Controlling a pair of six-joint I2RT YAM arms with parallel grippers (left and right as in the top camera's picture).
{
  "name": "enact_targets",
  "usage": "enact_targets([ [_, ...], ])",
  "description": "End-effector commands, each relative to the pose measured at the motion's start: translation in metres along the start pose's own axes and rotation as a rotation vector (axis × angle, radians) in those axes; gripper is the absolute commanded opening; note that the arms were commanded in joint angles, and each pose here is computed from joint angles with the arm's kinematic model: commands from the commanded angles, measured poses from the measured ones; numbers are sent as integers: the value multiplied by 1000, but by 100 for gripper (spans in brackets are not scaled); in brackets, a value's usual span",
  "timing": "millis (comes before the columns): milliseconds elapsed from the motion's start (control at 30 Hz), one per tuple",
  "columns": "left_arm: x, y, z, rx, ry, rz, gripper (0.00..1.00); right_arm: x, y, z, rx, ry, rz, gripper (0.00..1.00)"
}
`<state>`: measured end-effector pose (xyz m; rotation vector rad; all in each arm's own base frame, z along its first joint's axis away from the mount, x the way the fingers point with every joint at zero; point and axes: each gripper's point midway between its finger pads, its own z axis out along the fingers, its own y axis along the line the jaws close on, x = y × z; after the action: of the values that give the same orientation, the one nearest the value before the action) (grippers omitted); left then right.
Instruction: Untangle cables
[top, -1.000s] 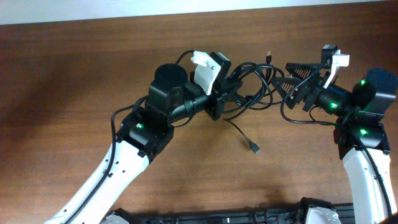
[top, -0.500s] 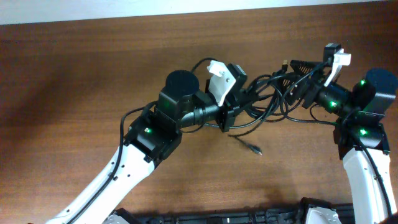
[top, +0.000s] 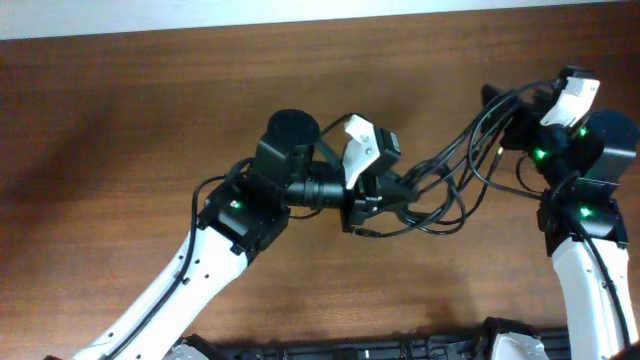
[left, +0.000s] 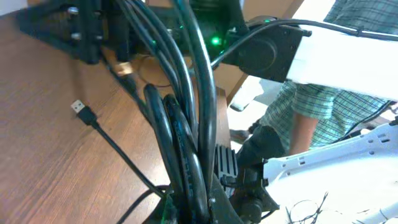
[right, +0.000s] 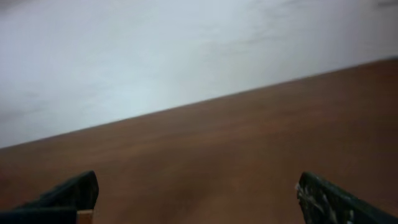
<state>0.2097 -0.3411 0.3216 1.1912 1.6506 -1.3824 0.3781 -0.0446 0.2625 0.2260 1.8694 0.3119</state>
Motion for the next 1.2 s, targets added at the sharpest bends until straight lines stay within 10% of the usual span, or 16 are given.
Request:
enact_targets([
  [0,-7,-9,-19,70,-18,27,0,-6,-64,-10,261,-23,7,99],
  [567,-12,84,-115,-251,-122,-106,0,-6,-146,-52,498,-19,23,99],
  [1167,-35,122,-112,-508,-268,-346,0,31,54,-80,-730,216,239,99],
])
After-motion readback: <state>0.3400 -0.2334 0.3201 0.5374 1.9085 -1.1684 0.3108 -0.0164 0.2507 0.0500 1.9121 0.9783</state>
